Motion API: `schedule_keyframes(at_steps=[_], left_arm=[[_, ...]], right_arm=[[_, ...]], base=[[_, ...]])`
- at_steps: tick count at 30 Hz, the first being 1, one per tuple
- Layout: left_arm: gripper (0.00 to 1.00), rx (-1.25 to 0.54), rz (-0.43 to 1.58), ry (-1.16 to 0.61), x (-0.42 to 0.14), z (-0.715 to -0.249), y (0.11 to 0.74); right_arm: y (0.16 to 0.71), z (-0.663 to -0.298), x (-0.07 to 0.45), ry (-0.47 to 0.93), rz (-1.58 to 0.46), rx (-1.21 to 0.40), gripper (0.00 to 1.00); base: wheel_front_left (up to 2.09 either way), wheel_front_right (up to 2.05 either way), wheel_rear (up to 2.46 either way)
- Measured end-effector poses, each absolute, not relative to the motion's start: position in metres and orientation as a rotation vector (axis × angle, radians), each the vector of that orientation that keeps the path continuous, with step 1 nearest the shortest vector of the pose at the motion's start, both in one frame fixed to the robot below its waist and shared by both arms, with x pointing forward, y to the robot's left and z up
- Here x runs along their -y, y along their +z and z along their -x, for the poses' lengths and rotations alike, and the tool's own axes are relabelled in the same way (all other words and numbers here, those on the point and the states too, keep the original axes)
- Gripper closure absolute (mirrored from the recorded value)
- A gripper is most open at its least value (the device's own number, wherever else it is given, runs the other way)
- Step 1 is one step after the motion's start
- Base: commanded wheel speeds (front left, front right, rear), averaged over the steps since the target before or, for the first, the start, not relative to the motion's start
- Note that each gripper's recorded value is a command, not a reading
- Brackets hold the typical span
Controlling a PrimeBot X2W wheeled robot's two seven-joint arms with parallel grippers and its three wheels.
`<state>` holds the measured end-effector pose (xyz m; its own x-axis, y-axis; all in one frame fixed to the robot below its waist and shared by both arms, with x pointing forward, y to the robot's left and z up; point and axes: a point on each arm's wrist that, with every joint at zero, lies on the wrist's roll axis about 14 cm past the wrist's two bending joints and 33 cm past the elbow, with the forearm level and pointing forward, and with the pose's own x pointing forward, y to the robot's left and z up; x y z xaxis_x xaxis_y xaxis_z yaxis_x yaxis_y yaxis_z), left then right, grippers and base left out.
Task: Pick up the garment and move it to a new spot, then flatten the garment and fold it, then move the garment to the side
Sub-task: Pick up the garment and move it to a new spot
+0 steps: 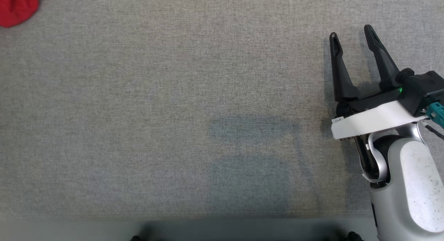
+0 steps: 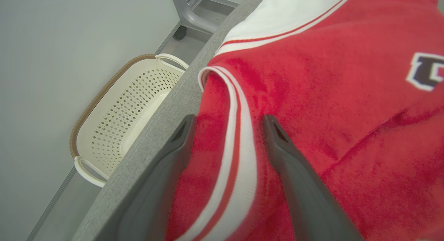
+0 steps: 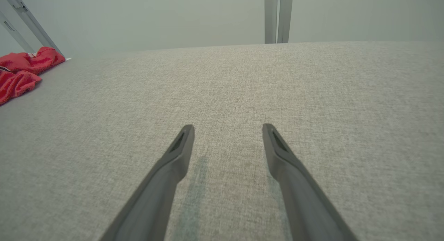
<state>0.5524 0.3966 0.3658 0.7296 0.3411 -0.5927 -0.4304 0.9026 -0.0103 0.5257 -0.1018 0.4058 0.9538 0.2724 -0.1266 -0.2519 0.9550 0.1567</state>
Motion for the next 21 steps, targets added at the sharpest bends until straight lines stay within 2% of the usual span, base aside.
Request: schedule_keyframes(at_steps=[5, 6, 7, 8, 10, 21], left_arm=[[0.0, -0.662, 0.164, 0.412, -0.387, -0.549, 0.342], [0.04, -0.661, 0.163, 0.411, -0.387, -0.549, 0.341], [0.22, -0.659, 0.163, 0.412, -0.387, -0.549, 0.341], [0.62, -0.654, 0.164, 0.41, -0.386, -0.55, 0.341], [1.0, -0.647, 0.167, 0.403, -0.382, -0.551, 0.339], [1.0, -0.529, 0.118, 0.356, -0.38, -0.568, 0.375]], right_arm=[[0.399, -0.525, 0.104, 0.263, -0.133, -0.165, 0.0], [0.399, -0.525, 0.103, 0.265, -0.134, -0.165, 0.0], [0.399, -0.525, 0.103, 0.267, -0.133, -0.168, 0.0], [0.399, -0.525, 0.102, 0.268, -0.133, -0.167, 0.0], [0.401, -0.524, 0.102, 0.27, -0.133, -0.165, 0.0], [0.415, -0.522, 0.104, 0.265, -0.144, -0.134, 0.0]], base=[[0.0, 0.0, 0.0], [0.0, 0.0, 0.0], [0.0, 0.0, 0.0], [0.0, 0.0, 0.0], [0.0, 0.0, 0.0], [0.0, 0.0, 0.0]])
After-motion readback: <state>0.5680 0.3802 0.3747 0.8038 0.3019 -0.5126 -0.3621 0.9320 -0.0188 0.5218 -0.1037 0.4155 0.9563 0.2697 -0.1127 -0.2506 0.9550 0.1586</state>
